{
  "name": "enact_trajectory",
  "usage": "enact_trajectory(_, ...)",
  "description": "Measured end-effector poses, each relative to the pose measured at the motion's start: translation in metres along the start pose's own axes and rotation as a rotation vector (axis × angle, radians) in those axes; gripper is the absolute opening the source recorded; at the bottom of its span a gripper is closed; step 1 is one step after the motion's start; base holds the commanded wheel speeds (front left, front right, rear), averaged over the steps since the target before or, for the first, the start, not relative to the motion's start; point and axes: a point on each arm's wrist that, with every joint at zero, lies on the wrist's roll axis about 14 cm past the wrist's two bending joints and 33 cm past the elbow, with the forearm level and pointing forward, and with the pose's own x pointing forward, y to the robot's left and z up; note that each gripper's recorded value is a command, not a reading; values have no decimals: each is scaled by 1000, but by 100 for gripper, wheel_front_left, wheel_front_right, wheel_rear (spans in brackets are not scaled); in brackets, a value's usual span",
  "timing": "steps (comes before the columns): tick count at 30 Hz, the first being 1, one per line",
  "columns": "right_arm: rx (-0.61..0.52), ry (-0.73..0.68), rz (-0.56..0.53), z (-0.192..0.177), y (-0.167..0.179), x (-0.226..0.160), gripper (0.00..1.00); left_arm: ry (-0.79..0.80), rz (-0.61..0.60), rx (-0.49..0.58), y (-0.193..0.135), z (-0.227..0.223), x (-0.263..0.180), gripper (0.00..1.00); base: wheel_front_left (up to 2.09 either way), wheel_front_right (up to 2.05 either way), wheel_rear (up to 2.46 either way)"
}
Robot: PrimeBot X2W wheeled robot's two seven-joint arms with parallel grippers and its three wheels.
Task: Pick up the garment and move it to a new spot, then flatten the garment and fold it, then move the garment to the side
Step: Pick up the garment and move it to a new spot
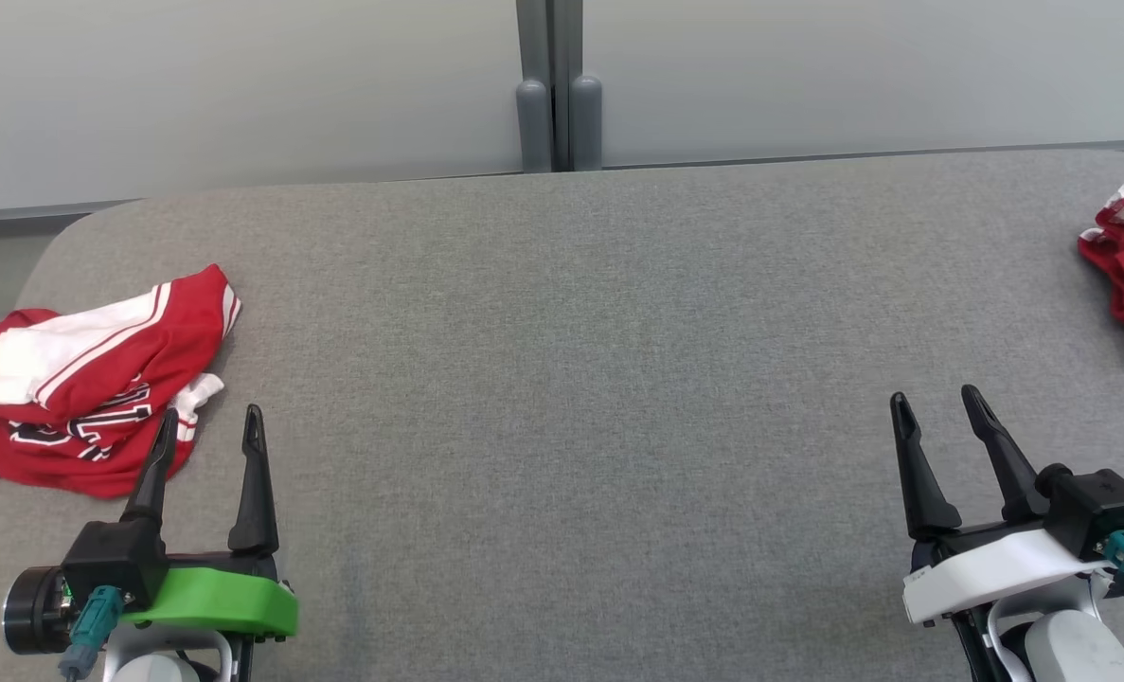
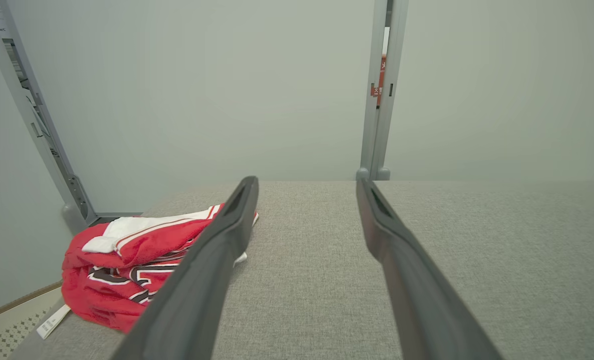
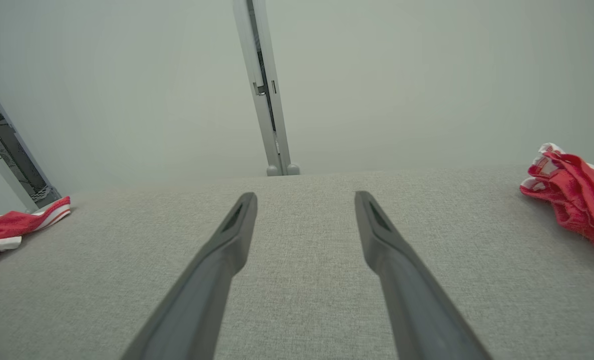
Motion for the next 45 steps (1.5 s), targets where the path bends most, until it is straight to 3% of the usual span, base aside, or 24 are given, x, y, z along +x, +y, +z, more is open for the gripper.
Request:
enact_trajectory(13, 18, 27, 80, -13, 28, 16, 100, -5, 102, 23, 35, 5, -19, 100, 0, 0, 0)
enact_trajectory(36, 52, 74, 334, -35, 121, 53, 100, -13, 411, 71, 120, 21, -102, 100, 0, 0, 0)
enact_trajectory(45, 62, 91, 403, -42, 146, 58, 100, -7, 483, 77, 135, 23, -124, 100, 0, 0, 0)
